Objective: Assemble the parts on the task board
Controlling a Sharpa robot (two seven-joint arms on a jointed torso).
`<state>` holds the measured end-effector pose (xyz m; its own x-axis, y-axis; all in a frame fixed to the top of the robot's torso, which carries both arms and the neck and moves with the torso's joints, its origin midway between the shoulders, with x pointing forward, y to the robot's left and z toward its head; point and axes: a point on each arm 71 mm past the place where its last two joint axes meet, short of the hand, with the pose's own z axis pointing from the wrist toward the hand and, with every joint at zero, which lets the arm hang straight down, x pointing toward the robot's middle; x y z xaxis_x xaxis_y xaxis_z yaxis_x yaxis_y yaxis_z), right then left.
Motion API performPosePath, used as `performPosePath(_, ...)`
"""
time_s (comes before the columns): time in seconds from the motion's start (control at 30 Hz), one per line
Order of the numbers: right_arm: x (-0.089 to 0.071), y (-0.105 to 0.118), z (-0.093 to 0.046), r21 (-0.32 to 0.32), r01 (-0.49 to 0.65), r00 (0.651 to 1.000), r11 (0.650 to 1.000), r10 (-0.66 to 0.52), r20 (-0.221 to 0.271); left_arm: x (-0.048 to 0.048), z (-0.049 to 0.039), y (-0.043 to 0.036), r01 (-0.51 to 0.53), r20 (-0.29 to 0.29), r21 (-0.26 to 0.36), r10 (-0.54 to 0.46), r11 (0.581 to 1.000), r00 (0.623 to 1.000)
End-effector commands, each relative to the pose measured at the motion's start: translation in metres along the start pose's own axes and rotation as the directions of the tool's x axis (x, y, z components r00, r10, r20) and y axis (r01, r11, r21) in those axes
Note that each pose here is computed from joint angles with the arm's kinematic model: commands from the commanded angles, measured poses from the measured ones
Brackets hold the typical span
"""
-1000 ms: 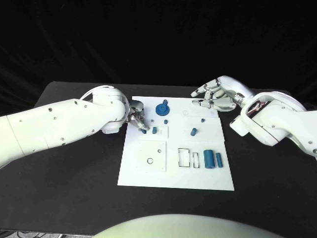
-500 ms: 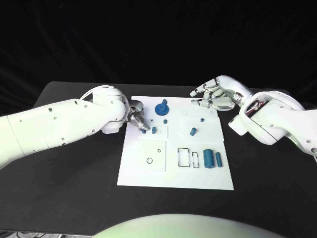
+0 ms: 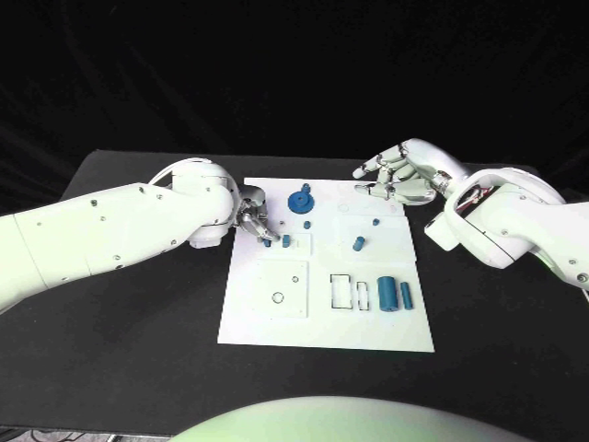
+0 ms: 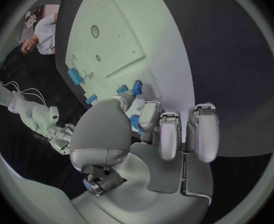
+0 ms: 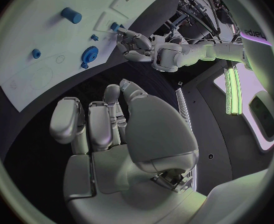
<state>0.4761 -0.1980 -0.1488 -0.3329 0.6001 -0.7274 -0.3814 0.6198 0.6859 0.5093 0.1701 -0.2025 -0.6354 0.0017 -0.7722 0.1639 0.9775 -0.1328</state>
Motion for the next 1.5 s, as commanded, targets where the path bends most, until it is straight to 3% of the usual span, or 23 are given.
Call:
performPosePath(0.03,0.001,0.000,0.000,-0.004,0.001,1.000,1.000,-0.001,-0.010,0.0003,0.0003,-0.0004,0.010,-0.004,-0.005,-0.010,1.000,1.000)
performPosePath(0.47,0.001,0.000,0.000,-0.001,0.002,1.000,1.000,-0.002,-0.014,-0.0015,0.0000,0.0027,0.047,0.012,-0.007,-0.047,0.999,0.999)
performPosePath(1.0,0.001,-0.001,0.001,0.000,0.002,1.000,1.000,-0.002,-0.015,-0.0094,-0.0067,0.0068,0.205,0.093,0.066,-0.210,0.977,0.973)
performPosePath(1.13,0.001,-0.001,0.001,0.001,0.002,1.000,1.000,-0.002,-0.014,-0.0122,-0.0125,0.0108,0.249,0.093,0.107,-0.259,0.963,0.962)
performPosePath(1.23,0.001,-0.001,0.001,0.001,0.002,1.000,1.000,-0.002,-0.014,-0.0138,-0.0149,0.0093,0.274,0.088,0.165,-0.291,0.947,0.953)
performPosePath(1.4,0.002,-0.002,0.001,0.001,0.002,1.000,1.000,-0.002,-0.015,-0.0185,-0.0173,-0.0021,0.290,0.101,0.322,-0.337,0.901,0.936)
performPosePath(1.5,0.002,-0.002,0.001,0.001,0.001,1.000,1.000,-0.001,-0.015,-0.0213,-0.0182,-0.0105,0.229,0.151,0.397,-0.309,0.889,0.939)
